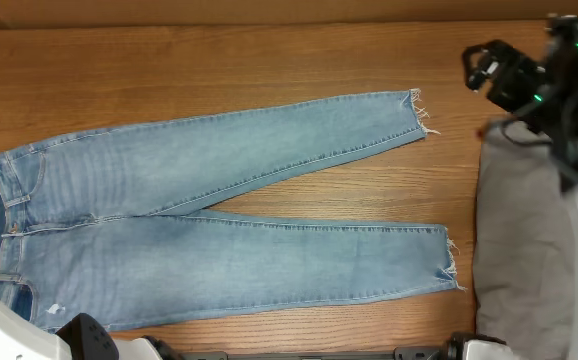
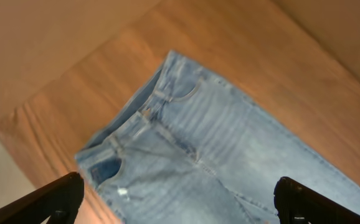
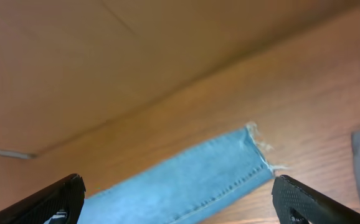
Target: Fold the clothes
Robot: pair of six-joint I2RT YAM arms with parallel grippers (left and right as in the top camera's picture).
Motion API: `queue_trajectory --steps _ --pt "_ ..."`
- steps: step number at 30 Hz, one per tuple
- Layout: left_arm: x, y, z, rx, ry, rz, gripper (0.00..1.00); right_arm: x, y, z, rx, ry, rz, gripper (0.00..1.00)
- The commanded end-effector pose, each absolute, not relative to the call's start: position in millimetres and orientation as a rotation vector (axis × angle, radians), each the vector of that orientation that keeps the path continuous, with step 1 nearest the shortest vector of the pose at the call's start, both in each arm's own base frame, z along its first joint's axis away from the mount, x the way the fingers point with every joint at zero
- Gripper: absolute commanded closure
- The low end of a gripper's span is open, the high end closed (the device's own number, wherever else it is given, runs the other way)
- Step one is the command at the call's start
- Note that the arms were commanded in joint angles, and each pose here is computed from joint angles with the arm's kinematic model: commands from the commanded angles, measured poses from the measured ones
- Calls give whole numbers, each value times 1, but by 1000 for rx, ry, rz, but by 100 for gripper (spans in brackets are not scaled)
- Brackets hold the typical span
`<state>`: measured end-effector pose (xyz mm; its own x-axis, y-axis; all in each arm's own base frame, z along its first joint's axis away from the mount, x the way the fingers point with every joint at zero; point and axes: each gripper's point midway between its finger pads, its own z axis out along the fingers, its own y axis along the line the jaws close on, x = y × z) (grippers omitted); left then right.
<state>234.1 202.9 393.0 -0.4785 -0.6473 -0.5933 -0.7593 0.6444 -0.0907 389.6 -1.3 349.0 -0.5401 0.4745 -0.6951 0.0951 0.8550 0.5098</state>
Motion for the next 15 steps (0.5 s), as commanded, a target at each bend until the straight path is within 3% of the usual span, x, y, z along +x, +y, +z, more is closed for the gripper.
queue_trajectory --steps 1,5,6,10,12,15 --pt "241 208 363 -1154 2325 95 0 365 3 378 371 2039 521 1" --pt "254 206 334 -1129 2418 9 0 353 8 371 382 2086 536 13" --pt "257 204 326 -1131 2444 -11 1 352 12 360 388 2127 551 23" --pt "279 186 303 -985 2537 -156 14 358 36 312 381 2302 644 46" --pt "288 178 297 -932 2555 -184 15 366 61 283 325 2404 735 55" --pt "297 169 297 -854 2571 -182 16 374 103 244 214 2542 849 59"
